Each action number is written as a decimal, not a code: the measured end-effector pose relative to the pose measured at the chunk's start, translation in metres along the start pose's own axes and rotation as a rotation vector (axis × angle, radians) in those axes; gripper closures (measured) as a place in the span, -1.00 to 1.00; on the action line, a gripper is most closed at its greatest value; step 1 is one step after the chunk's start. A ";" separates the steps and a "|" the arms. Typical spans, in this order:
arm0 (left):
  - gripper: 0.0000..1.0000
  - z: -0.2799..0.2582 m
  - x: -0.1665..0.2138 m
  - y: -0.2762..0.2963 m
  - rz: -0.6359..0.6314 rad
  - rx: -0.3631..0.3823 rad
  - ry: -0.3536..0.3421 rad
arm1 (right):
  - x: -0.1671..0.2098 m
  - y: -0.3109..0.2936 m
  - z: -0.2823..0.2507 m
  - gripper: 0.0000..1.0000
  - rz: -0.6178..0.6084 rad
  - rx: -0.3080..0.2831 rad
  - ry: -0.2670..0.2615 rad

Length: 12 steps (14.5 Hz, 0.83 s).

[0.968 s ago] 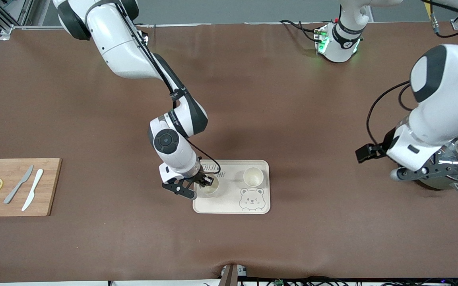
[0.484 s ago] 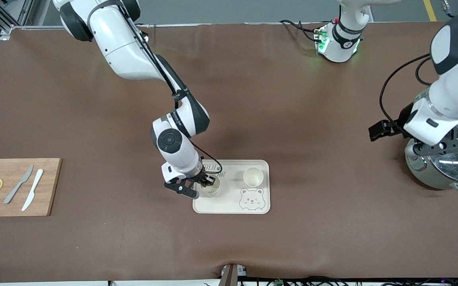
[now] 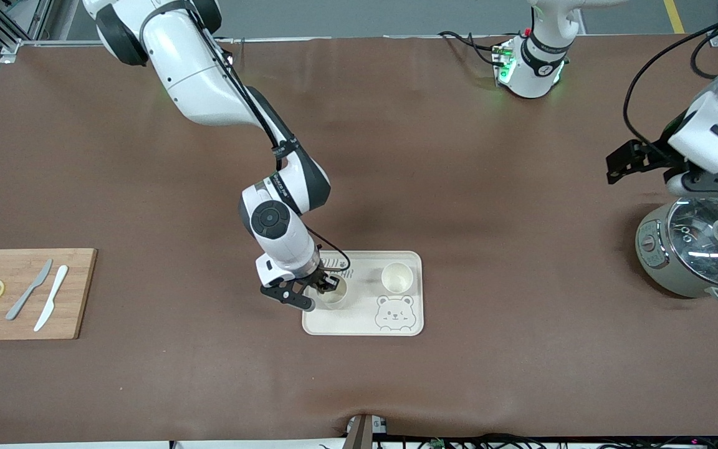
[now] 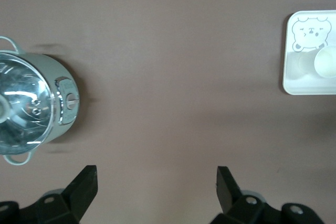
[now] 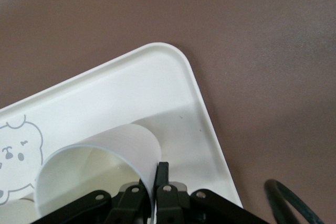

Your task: Place white IKEA cup upright on tray with both arms

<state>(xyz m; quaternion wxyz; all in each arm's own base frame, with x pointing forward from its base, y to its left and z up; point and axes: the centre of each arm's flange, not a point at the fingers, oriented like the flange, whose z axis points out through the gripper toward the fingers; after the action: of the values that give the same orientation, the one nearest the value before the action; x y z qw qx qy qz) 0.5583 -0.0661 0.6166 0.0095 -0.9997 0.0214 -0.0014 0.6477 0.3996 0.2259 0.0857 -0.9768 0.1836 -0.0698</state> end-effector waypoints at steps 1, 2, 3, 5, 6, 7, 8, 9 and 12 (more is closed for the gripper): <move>-1.00 -0.005 -0.003 -0.006 -0.001 -0.003 0.004 | 0.000 0.000 0.000 0.53 0.000 0.000 0.000; -1.00 -0.010 -0.006 -0.013 -0.005 -0.013 0.012 | 0.000 0.000 0.000 0.37 0.000 0.000 0.001; -1.00 -0.015 -0.009 -0.020 -0.007 -0.019 0.022 | 0.001 0.000 0.000 0.37 0.000 -0.001 0.001; -1.00 -0.029 -0.016 -0.032 -0.011 -0.022 0.047 | 0.001 0.001 0.000 0.11 0.001 -0.001 0.002; -1.00 -0.035 -0.019 -0.036 -0.015 -0.022 0.058 | 0.001 0.001 0.000 -0.12 0.001 -0.001 0.002; -1.00 -0.041 -0.022 -0.038 -0.019 -0.022 0.069 | 0.001 0.001 0.000 -0.30 0.001 -0.001 0.002; -1.00 -0.045 -0.025 -0.039 -0.020 -0.022 0.077 | 0.001 0.001 0.000 -0.53 0.001 -0.001 0.002; -1.00 -0.049 -0.025 -0.039 -0.020 -0.022 0.085 | 0.001 0.000 0.000 -0.72 0.001 0.000 0.003; -1.00 -0.055 -0.018 -0.037 -0.019 -0.043 0.103 | 0.003 -0.001 -0.004 -1.00 0.001 0.005 0.008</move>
<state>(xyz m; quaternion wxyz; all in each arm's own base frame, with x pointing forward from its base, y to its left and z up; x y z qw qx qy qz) 0.5420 -0.0291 0.6727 -0.0131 -0.9985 0.0124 -0.0525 0.6506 0.3989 0.2301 0.0872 -0.9762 0.1843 -0.0742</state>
